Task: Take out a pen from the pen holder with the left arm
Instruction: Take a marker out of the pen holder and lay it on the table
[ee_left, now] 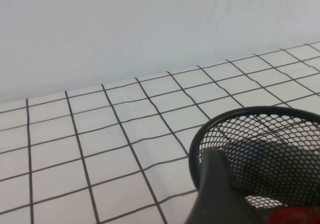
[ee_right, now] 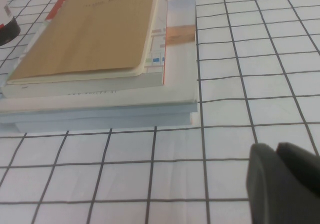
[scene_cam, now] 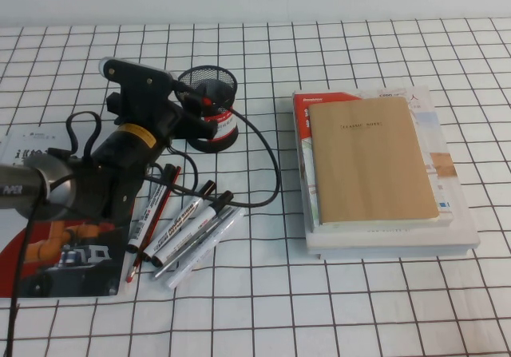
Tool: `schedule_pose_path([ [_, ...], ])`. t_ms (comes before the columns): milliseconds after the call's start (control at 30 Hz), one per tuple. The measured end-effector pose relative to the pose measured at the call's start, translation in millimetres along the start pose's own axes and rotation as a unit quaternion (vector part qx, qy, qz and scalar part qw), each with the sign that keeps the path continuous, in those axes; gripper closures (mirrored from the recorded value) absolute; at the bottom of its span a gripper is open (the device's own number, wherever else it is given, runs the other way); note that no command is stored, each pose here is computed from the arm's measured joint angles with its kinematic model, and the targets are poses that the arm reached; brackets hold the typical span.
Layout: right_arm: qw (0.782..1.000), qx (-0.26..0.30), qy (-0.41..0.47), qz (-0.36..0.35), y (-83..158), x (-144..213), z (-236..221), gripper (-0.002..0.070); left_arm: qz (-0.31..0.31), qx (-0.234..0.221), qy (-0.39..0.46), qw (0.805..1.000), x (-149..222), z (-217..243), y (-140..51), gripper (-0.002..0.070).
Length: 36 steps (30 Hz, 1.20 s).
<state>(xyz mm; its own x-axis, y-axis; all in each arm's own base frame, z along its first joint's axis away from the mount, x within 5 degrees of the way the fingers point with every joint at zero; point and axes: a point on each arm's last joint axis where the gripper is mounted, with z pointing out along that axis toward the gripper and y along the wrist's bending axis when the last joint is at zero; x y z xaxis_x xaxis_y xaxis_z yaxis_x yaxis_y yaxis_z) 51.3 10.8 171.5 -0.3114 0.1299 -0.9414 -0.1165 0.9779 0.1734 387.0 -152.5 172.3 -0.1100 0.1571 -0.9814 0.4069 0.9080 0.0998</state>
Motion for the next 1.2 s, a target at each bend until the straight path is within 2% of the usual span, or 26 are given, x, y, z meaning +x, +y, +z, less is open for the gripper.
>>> schedule_pose_path([
  [267,1.0,0.0,0.0,0.0,0.0,0.0,0.0,0.069,-0.016,0.002,-0.009,1.0,2.4,4.4,-0.7,0.0311],
  [567,1.0,0.0,0.0,0.0,0.0,0.0,0.0,0.069,-0.015,0.006,-0.009,1.0,2.5,4.5,-1.3,0.0391],
  [1000,1.0,0.0,0.0,0.0,0.0,0.0,0.0,0.069,-0.003,0.017,-0.01,1.0,2.4,4.9,-3.4,0.0403],
  [1100,1.0,0.0,0.0,0.0,0.0,0.0,0.0,0.069,-0.003,0.017,-0.01,1.0,2.4,4.9,-3.4,0.0428],
  [1200,1.0,0.0,0.0,0.0,0.0,0.0,0.0,0.069,-0.003,0.017,-0.01,1.0,2.4,4.9,-3.4,0.0485],
])
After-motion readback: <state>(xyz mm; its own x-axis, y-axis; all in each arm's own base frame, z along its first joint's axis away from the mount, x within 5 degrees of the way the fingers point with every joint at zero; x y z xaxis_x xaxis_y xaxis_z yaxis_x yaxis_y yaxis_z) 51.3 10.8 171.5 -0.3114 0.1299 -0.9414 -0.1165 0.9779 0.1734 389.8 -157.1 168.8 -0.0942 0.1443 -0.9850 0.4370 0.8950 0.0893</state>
